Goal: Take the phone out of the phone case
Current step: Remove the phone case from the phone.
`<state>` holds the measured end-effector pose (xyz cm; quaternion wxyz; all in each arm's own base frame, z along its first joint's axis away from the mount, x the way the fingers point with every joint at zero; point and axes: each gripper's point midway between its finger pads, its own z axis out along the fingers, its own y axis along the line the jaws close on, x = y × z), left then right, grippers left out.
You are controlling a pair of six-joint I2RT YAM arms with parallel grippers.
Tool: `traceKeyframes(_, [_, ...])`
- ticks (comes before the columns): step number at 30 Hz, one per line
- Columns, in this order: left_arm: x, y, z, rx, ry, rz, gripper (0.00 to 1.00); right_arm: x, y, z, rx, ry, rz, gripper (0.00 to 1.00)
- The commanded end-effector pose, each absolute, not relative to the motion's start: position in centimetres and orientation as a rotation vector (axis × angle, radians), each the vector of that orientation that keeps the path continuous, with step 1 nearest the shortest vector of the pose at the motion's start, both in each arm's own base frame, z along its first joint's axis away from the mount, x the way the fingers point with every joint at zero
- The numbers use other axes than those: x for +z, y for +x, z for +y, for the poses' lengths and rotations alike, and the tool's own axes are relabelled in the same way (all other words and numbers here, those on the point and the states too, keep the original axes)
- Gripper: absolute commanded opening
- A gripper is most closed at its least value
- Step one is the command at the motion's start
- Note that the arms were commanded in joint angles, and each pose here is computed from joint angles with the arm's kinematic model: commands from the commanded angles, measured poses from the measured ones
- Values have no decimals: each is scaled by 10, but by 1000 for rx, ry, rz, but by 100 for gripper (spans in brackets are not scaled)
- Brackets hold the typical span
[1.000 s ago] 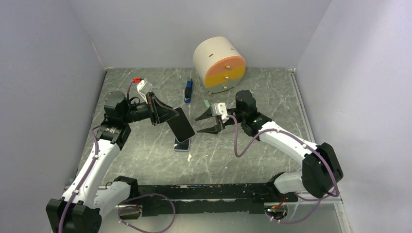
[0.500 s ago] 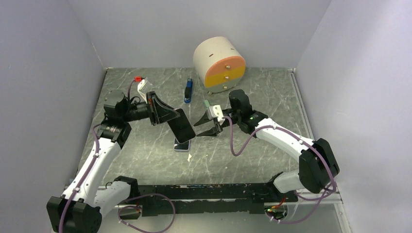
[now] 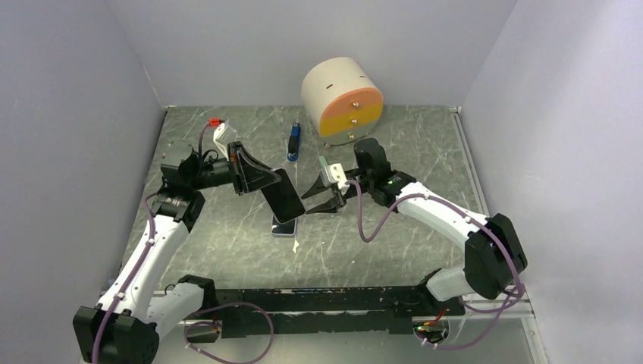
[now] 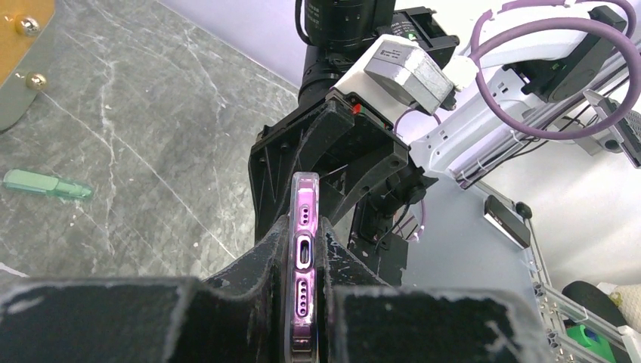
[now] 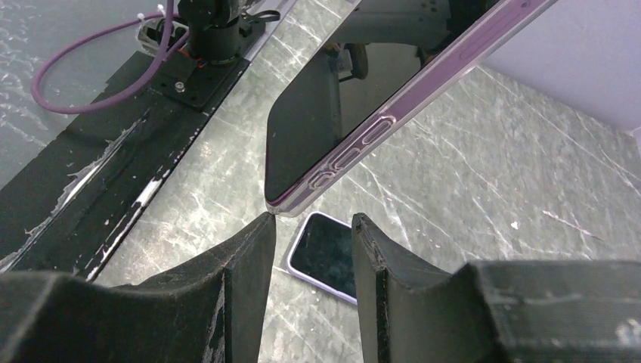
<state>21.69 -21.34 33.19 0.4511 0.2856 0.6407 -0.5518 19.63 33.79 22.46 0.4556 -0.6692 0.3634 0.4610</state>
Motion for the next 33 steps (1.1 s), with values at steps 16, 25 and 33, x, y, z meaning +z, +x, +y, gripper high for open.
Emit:
traceKeyframes(16, [359, 217, -213, -1317, 741, 1486, 3, 249, 190, 344, 1159, -1679, 762, 45])
traceKeyframes(25, [360, 216, -213, -1334, 736, 1482, 3, 251, 190, 345, 1146, -1678, 754, 45])
traceKeyframes(33, [362, 210, -216, -1409, 721, 1488, 3, 255, 198, 347, 1096, -1685, 750, 34])
